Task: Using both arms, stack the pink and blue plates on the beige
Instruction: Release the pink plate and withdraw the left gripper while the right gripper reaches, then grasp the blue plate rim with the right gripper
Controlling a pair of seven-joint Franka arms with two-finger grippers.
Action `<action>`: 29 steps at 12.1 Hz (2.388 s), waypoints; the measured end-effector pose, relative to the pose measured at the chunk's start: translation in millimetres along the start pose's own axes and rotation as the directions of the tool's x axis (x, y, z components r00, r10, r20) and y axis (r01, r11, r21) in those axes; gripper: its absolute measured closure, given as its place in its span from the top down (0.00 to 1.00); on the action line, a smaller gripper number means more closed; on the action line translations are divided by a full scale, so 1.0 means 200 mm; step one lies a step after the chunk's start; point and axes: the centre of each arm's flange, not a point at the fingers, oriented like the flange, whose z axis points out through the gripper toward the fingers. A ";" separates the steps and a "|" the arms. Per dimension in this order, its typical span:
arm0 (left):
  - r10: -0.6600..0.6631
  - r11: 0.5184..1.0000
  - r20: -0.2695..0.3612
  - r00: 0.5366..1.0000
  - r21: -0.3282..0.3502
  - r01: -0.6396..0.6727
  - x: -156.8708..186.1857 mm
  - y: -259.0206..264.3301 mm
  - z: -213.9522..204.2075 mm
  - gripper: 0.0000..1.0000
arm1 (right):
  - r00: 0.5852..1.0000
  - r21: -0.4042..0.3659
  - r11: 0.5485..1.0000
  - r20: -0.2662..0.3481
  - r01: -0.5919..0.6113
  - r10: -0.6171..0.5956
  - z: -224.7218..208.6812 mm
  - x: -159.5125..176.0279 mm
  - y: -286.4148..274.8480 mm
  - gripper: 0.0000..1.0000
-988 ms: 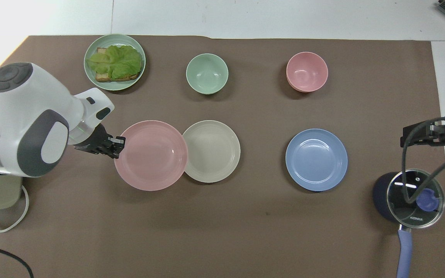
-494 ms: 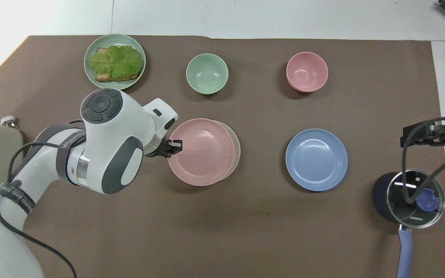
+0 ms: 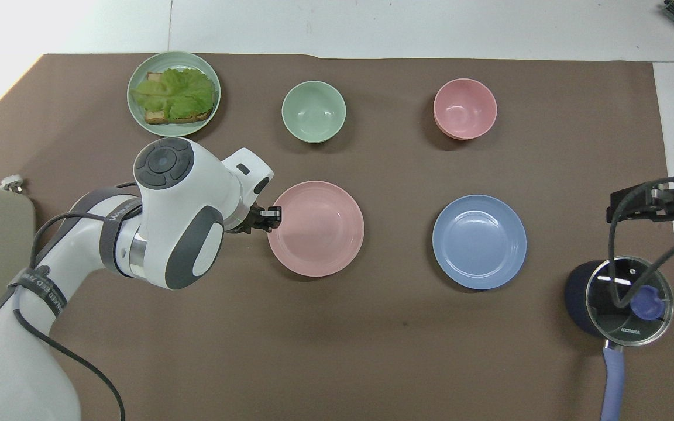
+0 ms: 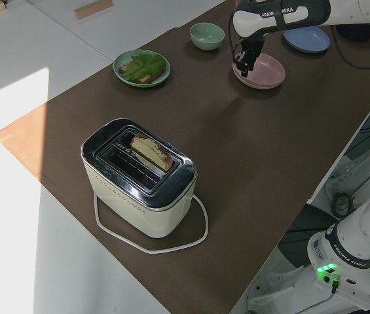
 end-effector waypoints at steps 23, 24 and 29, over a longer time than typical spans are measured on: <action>0.036 0.992 -0.104 0.994 0.121 -0.024 0.05 -0.89 -1.29 1.00 | 0.997 0.012 1.000 -0.077 0.012 -0.011 0.52 0.15 -0.03 1.00; 0.030 0.993 -0.105 0.994 0.121 -0.017 0.05 -0.91 -1.29 1.00 | 0.997 0.011 1.000 -0.071 0.014 -0.013 0.65 0.18 -0.04 1.00; 0.023 0.993 -0.106 0.994 0.120 -0.010 0.05 -0.93 -1.30 1.00 | 0.998 0.006 0.999 -0.037 0.043 -0.043 1.23 0.24 -0.07 1.00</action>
